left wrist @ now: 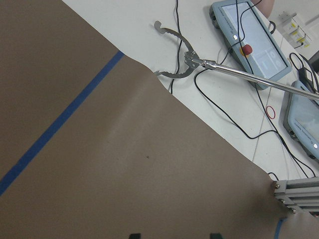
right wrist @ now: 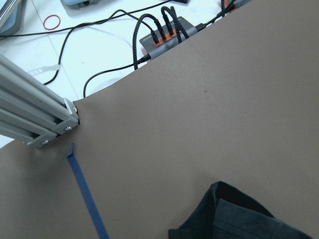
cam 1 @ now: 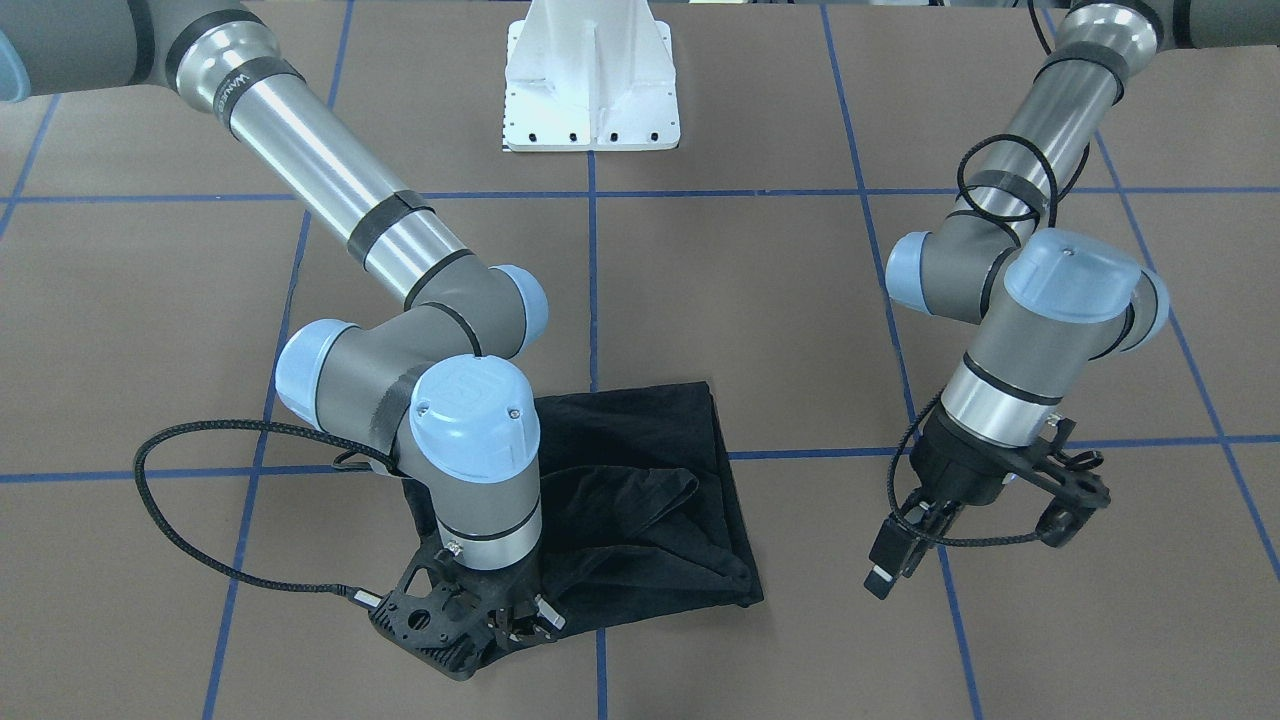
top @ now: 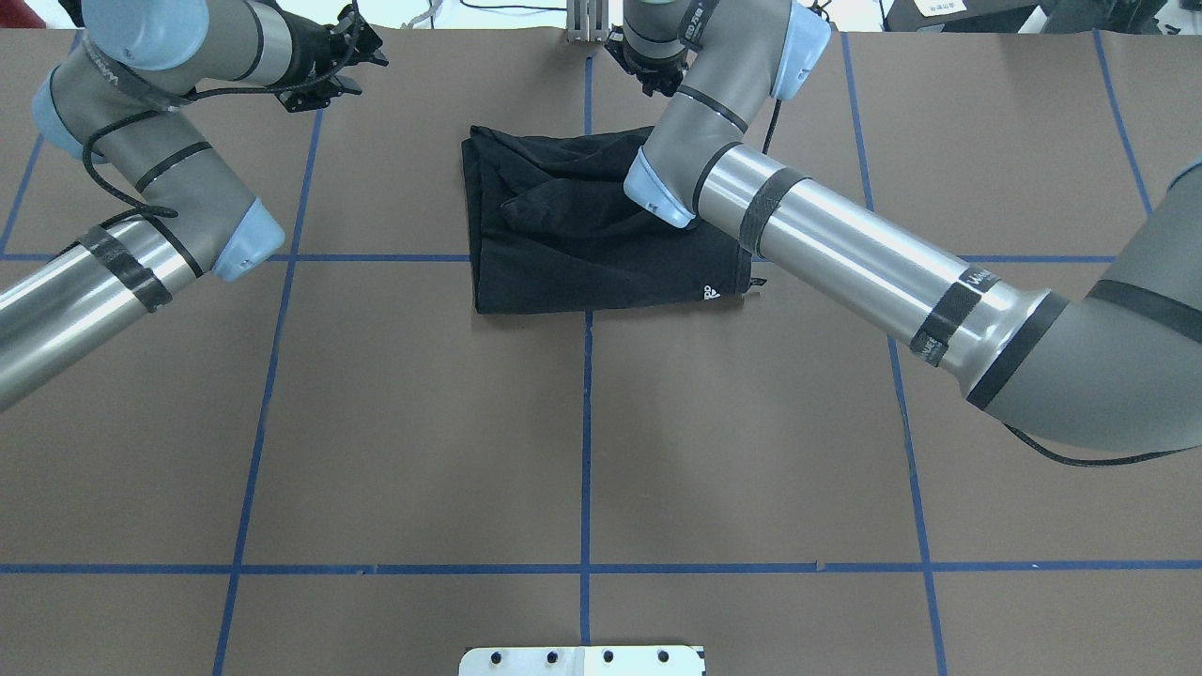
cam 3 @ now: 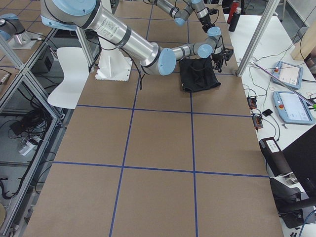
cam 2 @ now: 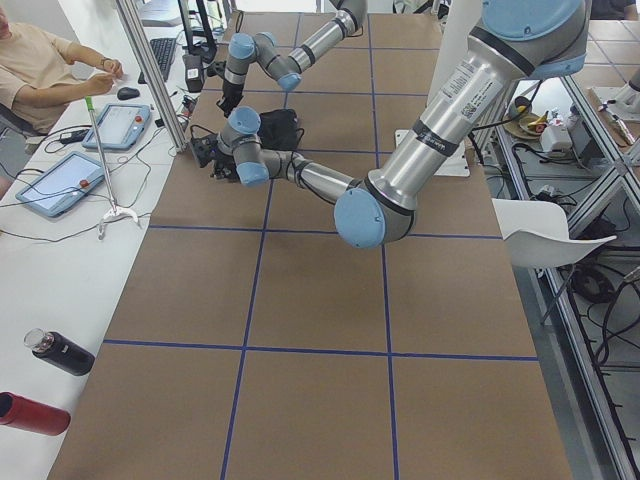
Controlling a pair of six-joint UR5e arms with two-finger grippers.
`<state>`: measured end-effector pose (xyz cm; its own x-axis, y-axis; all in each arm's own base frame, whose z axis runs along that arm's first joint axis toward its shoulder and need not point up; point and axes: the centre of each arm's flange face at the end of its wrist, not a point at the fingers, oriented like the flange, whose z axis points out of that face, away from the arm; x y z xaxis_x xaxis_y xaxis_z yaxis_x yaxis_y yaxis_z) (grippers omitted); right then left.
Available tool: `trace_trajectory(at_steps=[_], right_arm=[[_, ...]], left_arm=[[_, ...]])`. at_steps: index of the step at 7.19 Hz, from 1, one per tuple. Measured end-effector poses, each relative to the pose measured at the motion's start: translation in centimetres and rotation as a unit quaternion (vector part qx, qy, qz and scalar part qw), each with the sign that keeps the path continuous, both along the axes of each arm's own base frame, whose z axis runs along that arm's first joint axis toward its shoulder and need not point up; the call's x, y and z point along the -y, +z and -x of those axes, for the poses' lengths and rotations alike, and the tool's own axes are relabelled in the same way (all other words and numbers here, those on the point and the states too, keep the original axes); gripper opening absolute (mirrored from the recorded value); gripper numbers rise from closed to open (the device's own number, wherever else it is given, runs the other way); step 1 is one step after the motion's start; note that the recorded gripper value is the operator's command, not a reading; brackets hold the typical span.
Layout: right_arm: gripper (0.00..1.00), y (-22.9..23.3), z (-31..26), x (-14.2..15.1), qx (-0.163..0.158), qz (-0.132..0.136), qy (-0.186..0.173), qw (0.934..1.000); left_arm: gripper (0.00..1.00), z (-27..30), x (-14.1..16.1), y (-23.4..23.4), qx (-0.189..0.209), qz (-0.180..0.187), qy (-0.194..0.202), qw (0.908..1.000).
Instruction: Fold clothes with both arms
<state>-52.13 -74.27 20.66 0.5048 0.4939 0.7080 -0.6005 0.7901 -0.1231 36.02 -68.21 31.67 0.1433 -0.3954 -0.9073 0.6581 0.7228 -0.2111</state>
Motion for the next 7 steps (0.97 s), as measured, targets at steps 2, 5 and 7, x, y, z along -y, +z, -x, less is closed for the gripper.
trace_trajectory(at_steps=[2, 5, 7], right_arm=[[0.00, 1.8, -3.1, -2.2, 0.002, -0.002, -0.043, 0.9991], [0.00, 6.1, -9.5, -3.3, 0.017, 0.001, -0.084, 0.9963], [0.63, 10.6, -15.4, -3.5, 0.019, -0.002, -0.102, 0.9946]], left_arm=[[0.37, -0.7, -1.8, -1.1, -0.008, -0.009, 0.017, 0.9998], [0.00, -5.4, -5.9, -4.3, -0.019, -0.014, 0.069, 0.9973], [0.00, -9.9, -8.7, -7.1, -0.016, -0.009, 0.104, 0.9944]])
